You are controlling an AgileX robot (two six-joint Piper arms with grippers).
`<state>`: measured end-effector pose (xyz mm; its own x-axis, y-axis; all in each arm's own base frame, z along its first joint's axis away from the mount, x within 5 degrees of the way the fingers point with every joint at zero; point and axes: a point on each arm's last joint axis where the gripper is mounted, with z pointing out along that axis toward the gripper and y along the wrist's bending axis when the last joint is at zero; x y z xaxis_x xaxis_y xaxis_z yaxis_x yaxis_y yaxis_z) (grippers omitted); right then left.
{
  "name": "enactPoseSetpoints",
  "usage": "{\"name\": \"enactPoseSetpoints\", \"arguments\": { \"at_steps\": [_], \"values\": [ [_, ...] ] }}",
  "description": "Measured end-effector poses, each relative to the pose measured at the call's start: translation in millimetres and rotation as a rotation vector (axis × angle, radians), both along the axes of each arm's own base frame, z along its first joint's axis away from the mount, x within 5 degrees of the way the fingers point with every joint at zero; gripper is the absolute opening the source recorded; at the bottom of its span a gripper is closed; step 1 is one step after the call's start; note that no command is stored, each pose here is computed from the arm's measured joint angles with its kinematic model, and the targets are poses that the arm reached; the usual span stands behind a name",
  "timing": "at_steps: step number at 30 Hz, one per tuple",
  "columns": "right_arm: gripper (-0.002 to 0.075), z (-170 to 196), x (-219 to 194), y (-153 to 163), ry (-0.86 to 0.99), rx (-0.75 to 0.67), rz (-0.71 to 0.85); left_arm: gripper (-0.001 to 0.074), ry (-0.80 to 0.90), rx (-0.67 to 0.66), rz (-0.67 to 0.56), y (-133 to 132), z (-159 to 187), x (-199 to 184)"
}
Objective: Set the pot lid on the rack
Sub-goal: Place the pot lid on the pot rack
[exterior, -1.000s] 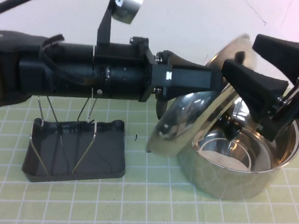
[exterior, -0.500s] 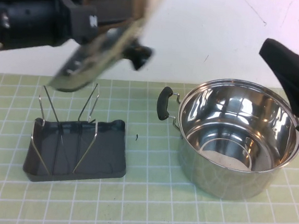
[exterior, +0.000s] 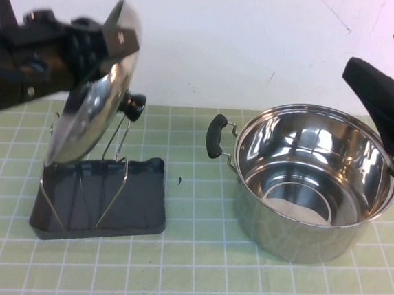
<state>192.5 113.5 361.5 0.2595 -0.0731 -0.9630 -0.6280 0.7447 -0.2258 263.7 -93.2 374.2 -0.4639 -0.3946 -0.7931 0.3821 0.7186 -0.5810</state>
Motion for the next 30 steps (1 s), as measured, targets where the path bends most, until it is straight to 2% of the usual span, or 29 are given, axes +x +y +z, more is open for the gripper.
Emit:
{"name": "enactPoseSetpoints", "arguments": {
  "at_steps": [4, 10, 18, 30],
  "values": [
    [0.0515, -2.7, 1.8, -1.5, 0.024, -0.017, -0.025, 0.0008, -0.011, 0.029, 0.004, 0.6, -24.2, 2.9],
    [0.0514, -3.5, 2.4, -2.0, 0.032, -0.022, -0.034, 0.0008, -0.039, 0.064, -0.033, -1.8, -30.1, 3.4],
    [0.0514, -4.9, 3.3, -2.9, 0.045, -0.031, -0.047, 0.0008, 0.021, -0.002, -0.114, -10.2, -37.7, 5.5],
    [0.0514, -6.7, 4.4, -4.0, 0.061, -0.043, -0.064, 0.0008, 0.07, 0.021, -0.063, -8.4, -52.4, 17.7]
  ]
}}
